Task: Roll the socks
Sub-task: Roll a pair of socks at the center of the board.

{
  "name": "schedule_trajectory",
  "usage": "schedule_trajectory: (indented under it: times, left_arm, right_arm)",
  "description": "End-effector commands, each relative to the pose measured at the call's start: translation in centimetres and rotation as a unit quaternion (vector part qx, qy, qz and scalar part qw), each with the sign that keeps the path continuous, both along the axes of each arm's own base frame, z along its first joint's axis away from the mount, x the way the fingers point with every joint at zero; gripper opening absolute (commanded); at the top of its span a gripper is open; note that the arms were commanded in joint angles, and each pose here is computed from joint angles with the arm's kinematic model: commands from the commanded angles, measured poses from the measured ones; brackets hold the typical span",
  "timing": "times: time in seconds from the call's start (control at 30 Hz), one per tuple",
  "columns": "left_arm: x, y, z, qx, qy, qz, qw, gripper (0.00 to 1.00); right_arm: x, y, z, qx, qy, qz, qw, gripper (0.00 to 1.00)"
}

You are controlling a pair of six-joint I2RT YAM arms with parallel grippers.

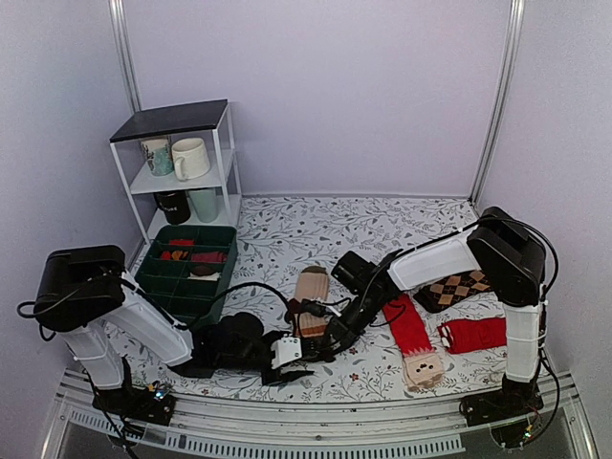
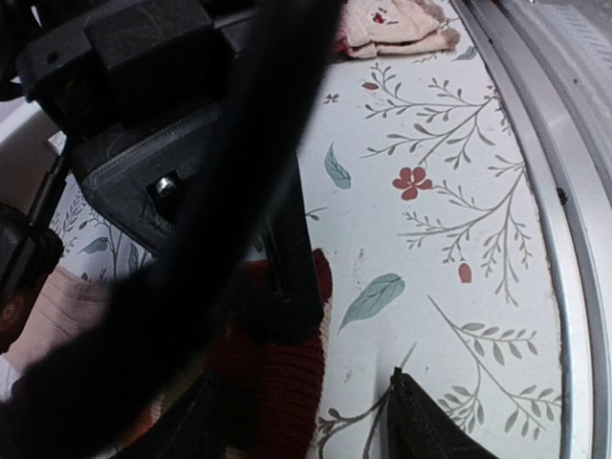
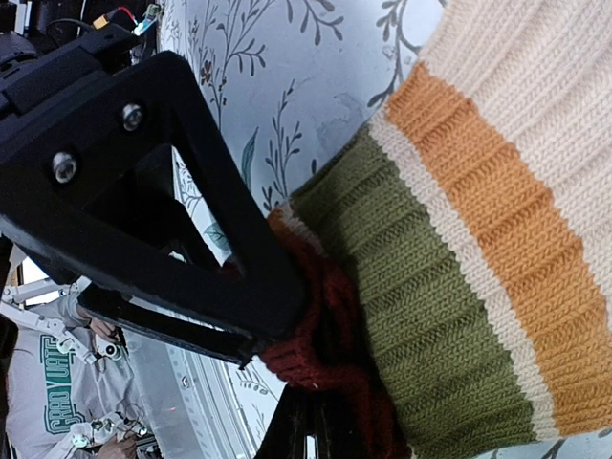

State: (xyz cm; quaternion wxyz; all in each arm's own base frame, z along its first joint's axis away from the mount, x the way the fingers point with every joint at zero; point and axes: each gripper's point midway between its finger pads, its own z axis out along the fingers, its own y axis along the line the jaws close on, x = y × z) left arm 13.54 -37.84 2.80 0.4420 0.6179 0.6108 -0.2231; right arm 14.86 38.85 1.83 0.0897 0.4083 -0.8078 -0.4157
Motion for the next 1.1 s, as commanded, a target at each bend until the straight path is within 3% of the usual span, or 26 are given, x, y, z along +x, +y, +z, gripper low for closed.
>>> schedule_trajectory:
  times: [0.0, 0.13, 0.3, 0.43, 0.53, 0.67, 0.8, 0.9, 1.07]
  left_arm:
    - [-0.2, -0.7, -0.7, 0.014, 0.003, -0.007, 1.000, 0.56]
    - [-0.2, -0.8, -1.3, 0.024, 0.016, -0.003, 1.000, 0.44]
    - [-0.2, -0.6, -1.6, 0.030, 0.032, 0.002, 0.999, 0.13]
    - [-0.4, 0.0, -2.5, 0.043, 0.054, 0.012, 0.998, 0.00]
    - [-0.8, 0.6, -3.2, 0.052, 0.086, 0.021, 0.995, 0.00]
    - [-1.3, 1.6, -3.4, 0.042, 0.151, 0.039, 0.987, 0.00]
    - [-1.3, 3.0, -3.8, 0.035, 0.229, 0.061, 0.971, 0.00]
    - [-1.6, 3.8, -4.6, 0.041, 0.285, 0.074, 0.955, 0.00]
    - [-2.4, 4.4, -5.6, 0.048, 0.346, 0.082, 0.933, 0.00]
  right_arm:
    - [-3.0, -6.6, -6.7, -0.177, 0.043, -0.002, 0.983, 0.00]
    - [-3.0, -6.5, -6.5, -0.173, 0.046, -0.003, 0.984, 0.00]
    - [-3.0, -6.3, -6.2, -0.168, 0.049, -0.002, 0.985, 0.00]
    - [-2.7, -5.3, -5.3, -0.143, 0.048, -0.002, 0.989, 0.02]
    - [-1.8, -3.8, -3.9, -0.104, 0.032, -0.007, 0.994, 0.05]
    - [2.0, -0.6, 0.3, 0.003, -0.062, -0.048, 0.997, 0.13]
    - [4.7, 1.0, 6.7, 0.159, -0.207, -0.096, 0.961, 0.28]
    - [4.6, 0.6, 9.8, 0.251, -0.290, -0.105, 0.917, 0.30]
    - [1.5, 1.2, 9.1, 0.295, -0.413, -0.027, 0.861, 0.33]
